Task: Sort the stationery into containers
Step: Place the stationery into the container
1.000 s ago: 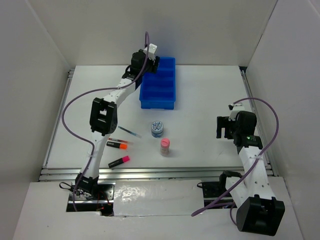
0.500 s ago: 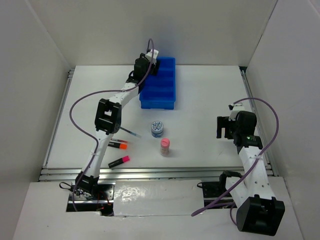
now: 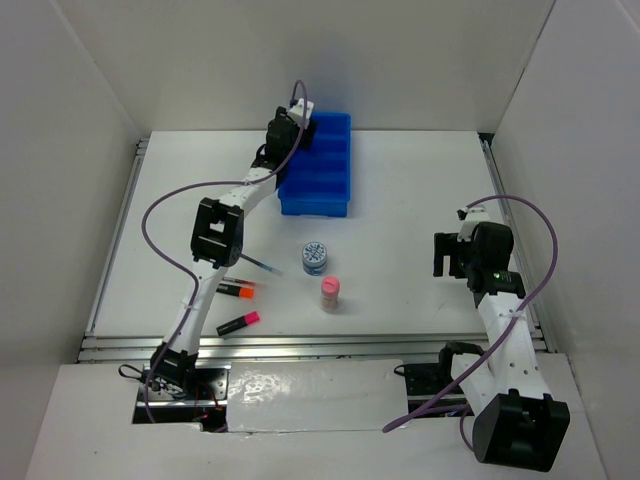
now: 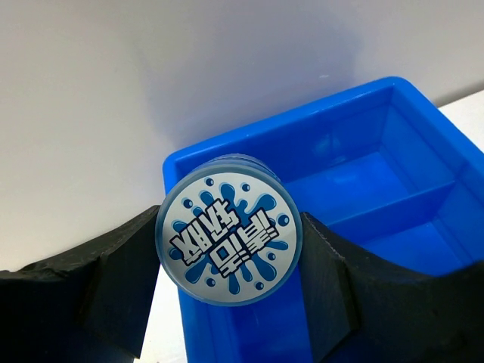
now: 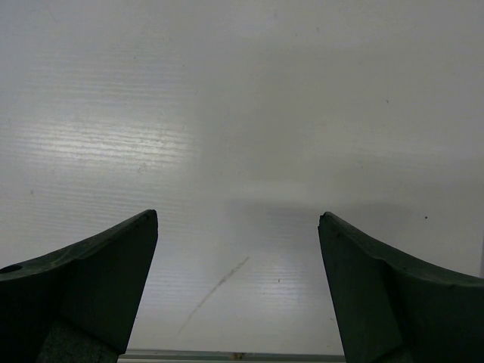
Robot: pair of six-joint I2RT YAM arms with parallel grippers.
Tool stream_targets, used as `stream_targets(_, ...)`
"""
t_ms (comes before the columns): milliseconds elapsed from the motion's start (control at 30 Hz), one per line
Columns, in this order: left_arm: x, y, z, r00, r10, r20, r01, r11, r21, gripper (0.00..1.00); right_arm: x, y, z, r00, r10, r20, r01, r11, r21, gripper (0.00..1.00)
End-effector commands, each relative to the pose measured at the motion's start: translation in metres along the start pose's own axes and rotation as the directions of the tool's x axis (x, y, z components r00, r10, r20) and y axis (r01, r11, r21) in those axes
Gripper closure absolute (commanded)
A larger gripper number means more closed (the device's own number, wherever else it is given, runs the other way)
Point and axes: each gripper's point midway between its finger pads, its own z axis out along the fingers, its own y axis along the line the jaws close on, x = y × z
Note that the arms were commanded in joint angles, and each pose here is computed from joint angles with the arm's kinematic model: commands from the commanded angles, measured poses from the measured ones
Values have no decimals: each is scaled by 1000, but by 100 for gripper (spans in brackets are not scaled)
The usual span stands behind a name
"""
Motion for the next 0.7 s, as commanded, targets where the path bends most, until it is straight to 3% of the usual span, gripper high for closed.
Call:
stream_targets(0, -85, 29, 1, 970, 1, 244, 19, 997, -79, 100, -7, -5, -1, 1000, -11, 20, 11, 1000, 18, 7)
stream_targets(100, -95, 25, 0, 961, 24, 275, -6, 998, -65, 99, -7, -5, -1, 1000, -11, 18, 11, 1000, 17, 7)
stream_targets(667, -63, 17, 12, 962, 23, 271, -11, 999, -47, 92, -4, -6, 2, 1000, -10, 2, 10, 1000, 16, 7)
